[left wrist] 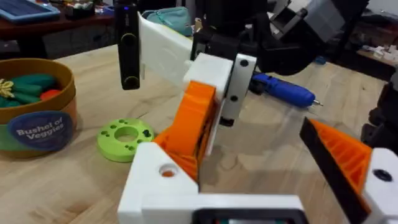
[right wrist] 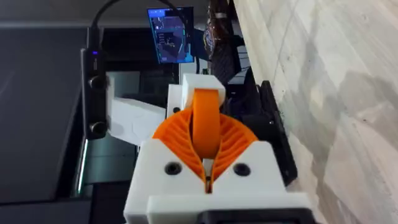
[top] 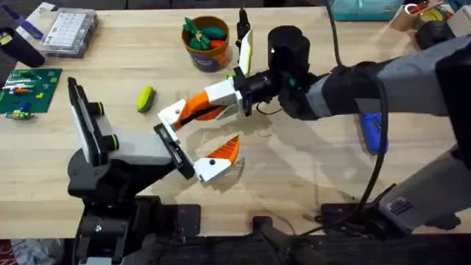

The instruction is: Pick up the gripper from the table and insert it into the empty holder that is missing its gripper. Then pick up a screw, insert it into the mounting hole, and use the screwdriver to tighten it. Finally, clean up the table by picking up the vegetable and placing it into the bucket.

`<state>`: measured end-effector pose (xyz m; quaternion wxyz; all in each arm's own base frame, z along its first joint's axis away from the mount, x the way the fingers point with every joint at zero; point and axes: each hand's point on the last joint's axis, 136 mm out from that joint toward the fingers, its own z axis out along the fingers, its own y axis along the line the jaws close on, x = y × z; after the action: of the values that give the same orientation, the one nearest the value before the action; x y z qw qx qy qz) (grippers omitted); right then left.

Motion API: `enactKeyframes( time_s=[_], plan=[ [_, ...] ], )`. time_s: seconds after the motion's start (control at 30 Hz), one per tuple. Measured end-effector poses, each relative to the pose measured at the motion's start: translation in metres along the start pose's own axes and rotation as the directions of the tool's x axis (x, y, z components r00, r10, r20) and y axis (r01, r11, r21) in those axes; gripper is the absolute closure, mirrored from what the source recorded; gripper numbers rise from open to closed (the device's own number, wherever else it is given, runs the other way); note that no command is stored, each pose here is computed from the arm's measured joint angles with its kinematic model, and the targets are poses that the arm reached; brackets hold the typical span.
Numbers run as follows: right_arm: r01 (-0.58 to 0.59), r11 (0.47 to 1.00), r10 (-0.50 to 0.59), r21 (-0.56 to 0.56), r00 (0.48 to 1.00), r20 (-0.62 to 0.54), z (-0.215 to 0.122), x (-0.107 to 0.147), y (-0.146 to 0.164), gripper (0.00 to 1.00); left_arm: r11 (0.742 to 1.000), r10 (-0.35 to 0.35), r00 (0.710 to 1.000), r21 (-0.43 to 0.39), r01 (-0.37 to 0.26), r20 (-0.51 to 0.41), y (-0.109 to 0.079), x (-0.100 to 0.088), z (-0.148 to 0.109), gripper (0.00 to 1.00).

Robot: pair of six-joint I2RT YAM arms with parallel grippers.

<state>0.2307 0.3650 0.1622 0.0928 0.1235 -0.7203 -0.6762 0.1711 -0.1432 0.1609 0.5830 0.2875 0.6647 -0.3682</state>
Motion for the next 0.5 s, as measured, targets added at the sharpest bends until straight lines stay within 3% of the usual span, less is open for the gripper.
enactKeyframes(
  time_s=[0.5],
  plan=[
    [0.001, 1.0, -0.001, 0.002, 1.0, 0.006, 0.0007, -0.0012, 0.0001, 0.981, 1.0, 0.0, 1.0, -0.004, 0.0, 0.001, 0.0007, -0.0001, 0.0, 0.014]
  ],
)
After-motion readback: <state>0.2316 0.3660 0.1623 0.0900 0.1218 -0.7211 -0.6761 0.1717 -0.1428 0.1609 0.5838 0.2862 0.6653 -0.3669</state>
